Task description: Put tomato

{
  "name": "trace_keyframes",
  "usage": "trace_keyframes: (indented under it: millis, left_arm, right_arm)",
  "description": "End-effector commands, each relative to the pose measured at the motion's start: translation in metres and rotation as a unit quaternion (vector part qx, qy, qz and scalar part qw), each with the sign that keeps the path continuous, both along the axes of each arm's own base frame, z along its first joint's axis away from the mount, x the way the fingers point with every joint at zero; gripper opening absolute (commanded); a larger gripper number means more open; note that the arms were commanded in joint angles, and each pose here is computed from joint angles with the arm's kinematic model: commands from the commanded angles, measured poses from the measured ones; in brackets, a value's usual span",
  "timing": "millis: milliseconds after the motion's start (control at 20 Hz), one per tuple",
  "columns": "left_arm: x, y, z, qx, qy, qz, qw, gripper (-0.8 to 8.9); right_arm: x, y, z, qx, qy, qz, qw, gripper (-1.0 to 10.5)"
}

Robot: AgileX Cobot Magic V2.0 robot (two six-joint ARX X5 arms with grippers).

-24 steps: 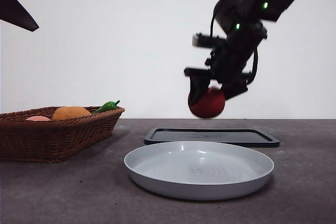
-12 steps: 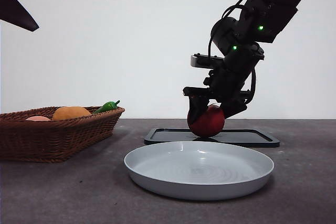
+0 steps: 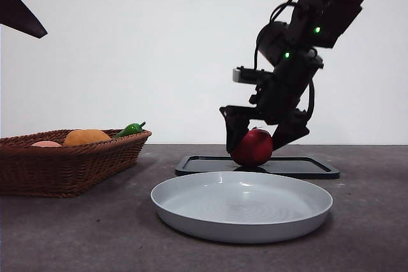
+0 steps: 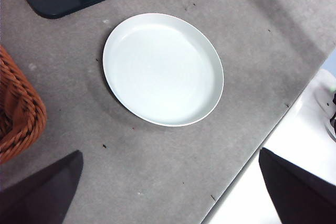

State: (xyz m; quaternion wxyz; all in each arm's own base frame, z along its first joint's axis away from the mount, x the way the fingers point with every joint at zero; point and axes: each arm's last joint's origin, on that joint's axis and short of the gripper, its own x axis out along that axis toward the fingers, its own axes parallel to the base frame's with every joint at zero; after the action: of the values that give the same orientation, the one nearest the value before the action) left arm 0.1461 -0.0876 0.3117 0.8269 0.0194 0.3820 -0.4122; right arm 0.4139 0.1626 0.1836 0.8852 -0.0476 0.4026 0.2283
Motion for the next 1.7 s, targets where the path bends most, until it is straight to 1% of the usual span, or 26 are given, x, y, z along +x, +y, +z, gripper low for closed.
trace_keyframes:
  millis: [50, 250, 350, 500, 650, 750, 900, 1050, 1250, 1350, 1550, 1700]
  left_arm:
    - [0.001, -0.001, 0.005, -0.004, -0.009, -0.006, 1.000, 5.58]
    - [0.001, -0.001, 0.005, -0.003, -0.009, -0.006, 1.000, 5.58]
    - [0.001, -0.001, 0.005, -0.003, -0.010, -0.006, 1.000, 5.58]
    - [0.001, -0.001, 0.005, -0.003, -0.009, -0.006, 1.000, 5.58]
    - [0.001, -0.001, 0.005, -0.003, -0.009, -0.006, 1.000, 5.58]
    - [0.001, -0.001, 0.005, -0.003, -0.009, -0.006, 1.000, 5.58]
    - [0.001, -0.001, 0.005, -0.003, -0.009, -0.006, 1.000, 5.58]
    - [0.001, -0.001, 0.005, -0.003, -0.009, -0.006, 1.000, 5.58]
    - [0.001, -0.001, 0.005, -0.003, -0.009, -0.006, 1.000, 5.58]
    - [0.001, -0.001, 0.005, -0.003, -0.009, -0.006, 1.000, 5.58]
    - [0.001, -0.001, 0.005, -0.003, -0.009, -0.006, 1.000, 5.58]
    - [0.001, -0.001, 0.005, -0.003, -0.009, -0.006, 1.000, 5.58]
  right_arm:
    - [-0.004, 0.000, 0.028, 0.010, -0.020, 0.000, 1.000, 5.1]
    - [-0.030, -0.011, 0.075, 0.011, -0.020, 0.001, 1.000, 5.1]
    - [-0.051, -0.018, 0.105, 0.024, -0.018, 0.012, 0.999, 5.1]
    - [-0.090, -0.031, 0.151, 0.031, -0.029, 0.019, 0.999, 5.1]
    - [-0.133, -0.046, 0.190, 0.050, -0.045, 0.032, 0.997, 5.1]
    - [-0.159, -0.056, 0.208, 0.056, -0.061, 0.034, 0.996, 5.1]
    - [-0.201, -0.069, 0.226, 0.064, -0.083, 0.040, 0.994, 5.1]
    - [-0.238, -0.079, 0.225, 0.078, -0.094, 0.061, 0.991, 5.1]
    - [-0.273, -0.087, 0.191, 0.080, -0.080, 0.079, 0.990, 5.1]
    - [-0.285, -0.088, 0.171, 0.090, -0.074, 0.099, 0.988, 5.1]
    - [-0.298, -0.090, 0.141, 0.120, -0.077, 0.114, 0.983, 5.0]
    - [-0.304, -0.093, 0.131, 0.121, -0.078, 0.115, 0.983, 5.0]
